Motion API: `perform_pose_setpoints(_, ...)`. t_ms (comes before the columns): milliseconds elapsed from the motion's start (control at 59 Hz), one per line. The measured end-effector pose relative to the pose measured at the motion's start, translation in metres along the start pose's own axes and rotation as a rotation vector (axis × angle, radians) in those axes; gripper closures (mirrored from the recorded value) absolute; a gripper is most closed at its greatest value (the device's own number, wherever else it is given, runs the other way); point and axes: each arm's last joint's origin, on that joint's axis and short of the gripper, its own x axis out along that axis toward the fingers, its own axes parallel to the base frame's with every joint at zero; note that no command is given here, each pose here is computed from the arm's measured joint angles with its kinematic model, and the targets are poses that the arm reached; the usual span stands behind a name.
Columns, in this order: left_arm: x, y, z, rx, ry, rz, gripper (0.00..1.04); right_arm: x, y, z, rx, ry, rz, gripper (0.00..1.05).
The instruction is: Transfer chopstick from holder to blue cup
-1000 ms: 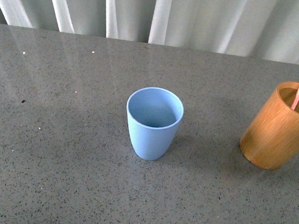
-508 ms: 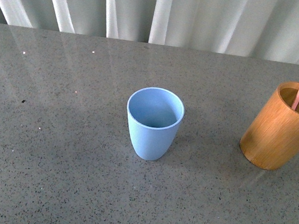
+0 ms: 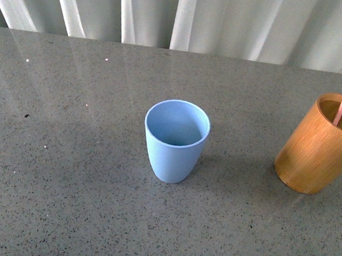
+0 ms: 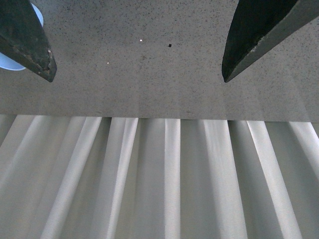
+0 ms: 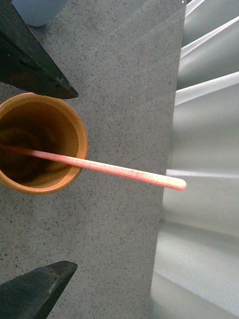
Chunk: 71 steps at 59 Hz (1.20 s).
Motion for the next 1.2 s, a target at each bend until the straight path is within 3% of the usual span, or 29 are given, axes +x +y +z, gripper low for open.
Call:
perform_pose_setpoints(508, 0.000, 0.000, 0.000, 0.000, 0.000, 0.000, 0.07, 0.030, -0.012, 0.006, 0.016, -0.001, -0.027, 0.10)
perform_pose_setpoints(1102, 0.000, 0.000, 0.000, 0.000, 0.000, 0.000, 0.07, 0.076, -0.006, 0.004, 0.019, 0.013, -0.025, 0.10)
perform_pose_setpoints(1203, 0.000, 0.000, 0.000, 0.000, 0.000, 0.000, 0.07, 0.084, -0.003, 0.006, 0.016, 0.009, -0.003, 0.22)
